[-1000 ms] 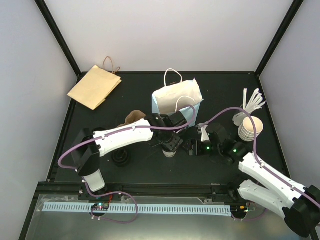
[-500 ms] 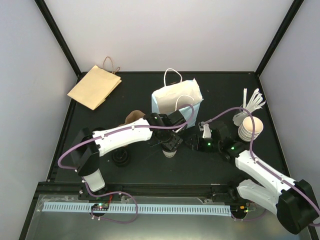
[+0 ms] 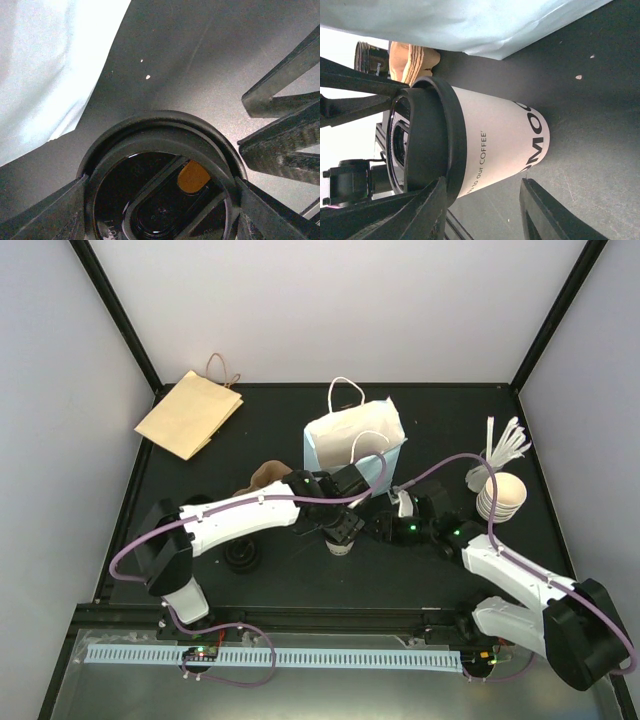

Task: Pack the takeout coffee

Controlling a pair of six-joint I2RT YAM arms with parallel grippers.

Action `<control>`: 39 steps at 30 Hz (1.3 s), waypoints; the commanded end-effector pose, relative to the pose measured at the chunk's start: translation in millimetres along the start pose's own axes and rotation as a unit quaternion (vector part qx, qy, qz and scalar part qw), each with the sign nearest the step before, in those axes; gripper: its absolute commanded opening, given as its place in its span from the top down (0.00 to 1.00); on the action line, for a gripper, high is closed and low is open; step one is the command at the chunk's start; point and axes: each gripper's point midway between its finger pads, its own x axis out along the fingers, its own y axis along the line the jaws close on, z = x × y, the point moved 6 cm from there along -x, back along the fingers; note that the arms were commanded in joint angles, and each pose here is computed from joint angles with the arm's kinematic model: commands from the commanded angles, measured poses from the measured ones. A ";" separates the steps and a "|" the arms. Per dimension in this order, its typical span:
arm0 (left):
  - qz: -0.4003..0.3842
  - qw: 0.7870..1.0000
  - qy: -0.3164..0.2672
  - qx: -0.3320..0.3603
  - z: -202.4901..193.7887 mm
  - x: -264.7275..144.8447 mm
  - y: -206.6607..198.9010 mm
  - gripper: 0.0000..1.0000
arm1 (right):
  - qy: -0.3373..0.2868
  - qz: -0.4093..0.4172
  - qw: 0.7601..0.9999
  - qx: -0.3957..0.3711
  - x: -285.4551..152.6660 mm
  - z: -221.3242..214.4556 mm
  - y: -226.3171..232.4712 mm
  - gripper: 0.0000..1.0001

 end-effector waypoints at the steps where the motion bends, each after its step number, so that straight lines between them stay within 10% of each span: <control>1: -0.036 0.991 0.129 0.027 -53.4 35.7 -17.6 0.26 | 0.007 0.036 0.999 -0.010 1.5 -0.8 5.7 0.58; 39: -0.070 0.988 0.126 0.062 -67.8 23.4 -27.0 0.27 | -0.005 -0.026 0.999 0.021 14.9 -2.9 -24.1 0.67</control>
